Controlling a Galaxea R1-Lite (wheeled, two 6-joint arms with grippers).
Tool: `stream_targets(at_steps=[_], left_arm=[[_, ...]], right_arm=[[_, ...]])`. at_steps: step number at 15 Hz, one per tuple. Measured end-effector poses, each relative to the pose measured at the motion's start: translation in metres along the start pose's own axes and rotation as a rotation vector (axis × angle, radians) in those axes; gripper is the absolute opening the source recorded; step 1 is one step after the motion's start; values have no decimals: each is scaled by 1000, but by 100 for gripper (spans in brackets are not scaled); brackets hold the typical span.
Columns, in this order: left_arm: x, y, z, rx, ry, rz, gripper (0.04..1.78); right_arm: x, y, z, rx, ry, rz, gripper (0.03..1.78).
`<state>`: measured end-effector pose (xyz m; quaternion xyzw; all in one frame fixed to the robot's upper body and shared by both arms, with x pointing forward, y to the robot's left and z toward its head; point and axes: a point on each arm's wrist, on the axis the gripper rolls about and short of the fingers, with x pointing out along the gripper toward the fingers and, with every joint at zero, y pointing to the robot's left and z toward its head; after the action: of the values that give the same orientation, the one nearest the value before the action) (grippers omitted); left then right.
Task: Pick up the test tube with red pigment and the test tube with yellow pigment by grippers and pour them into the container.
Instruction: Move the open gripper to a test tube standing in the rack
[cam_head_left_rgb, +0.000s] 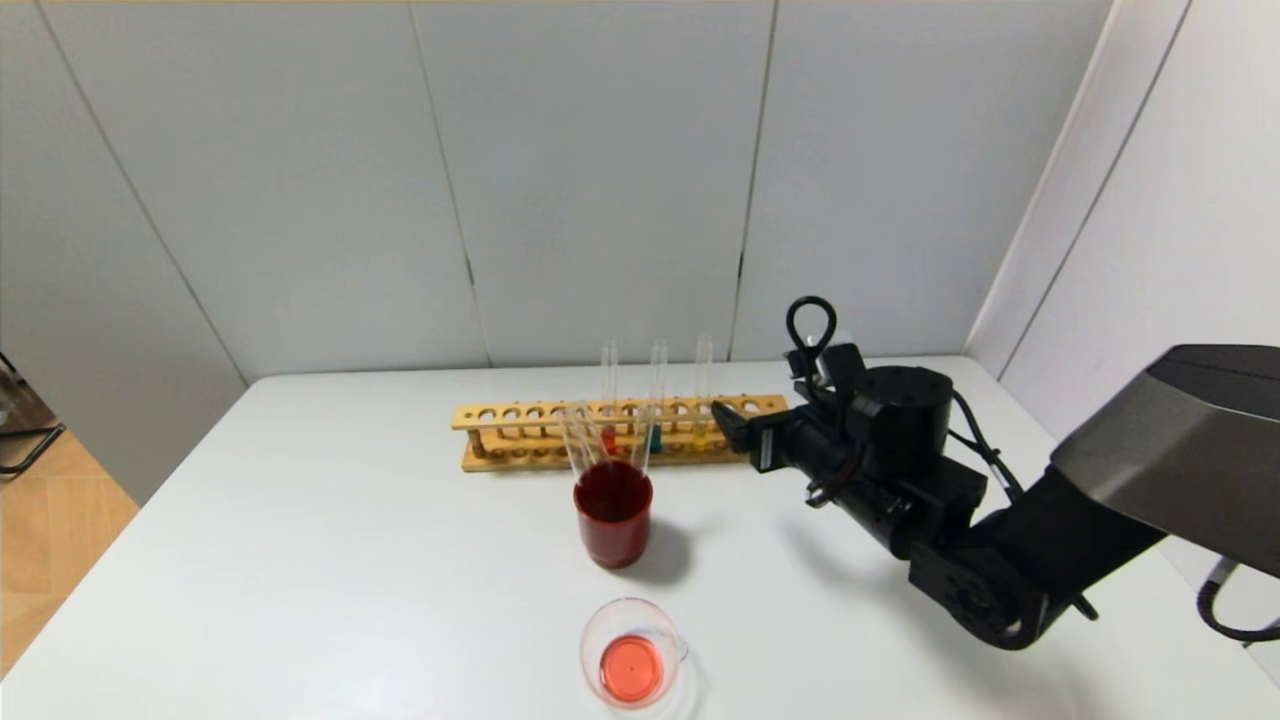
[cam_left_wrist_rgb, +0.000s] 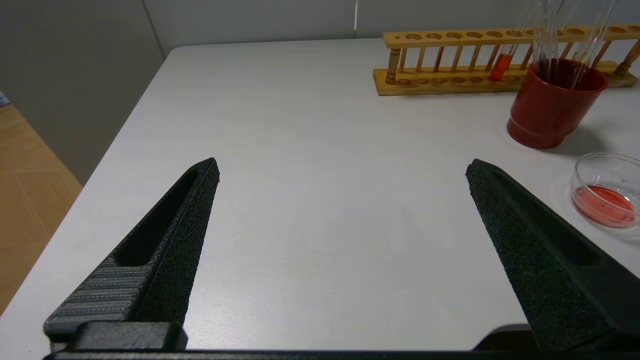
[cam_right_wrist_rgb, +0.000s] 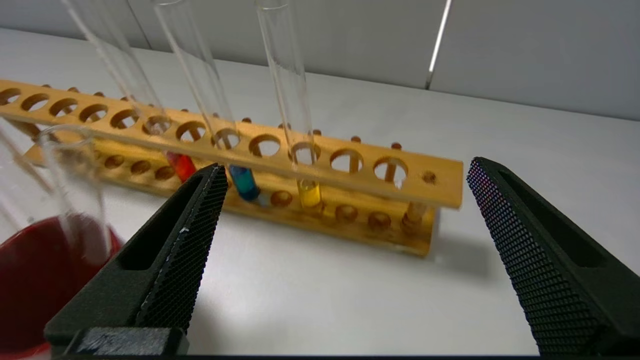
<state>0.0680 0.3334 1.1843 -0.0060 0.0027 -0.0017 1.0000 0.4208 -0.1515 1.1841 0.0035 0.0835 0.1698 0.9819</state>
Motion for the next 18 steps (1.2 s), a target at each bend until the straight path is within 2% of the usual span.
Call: stream_targets(at_steps=[7, 18], left_arm=[[0, 0, 0, 0, 0, 1, 175], [0, 0, 0, 0, 0, 0, 175]], right_arm=[[44, 5, -6, -37, 6, 29, 175], [74, 13, -13, -39, 5, 59, 172]])
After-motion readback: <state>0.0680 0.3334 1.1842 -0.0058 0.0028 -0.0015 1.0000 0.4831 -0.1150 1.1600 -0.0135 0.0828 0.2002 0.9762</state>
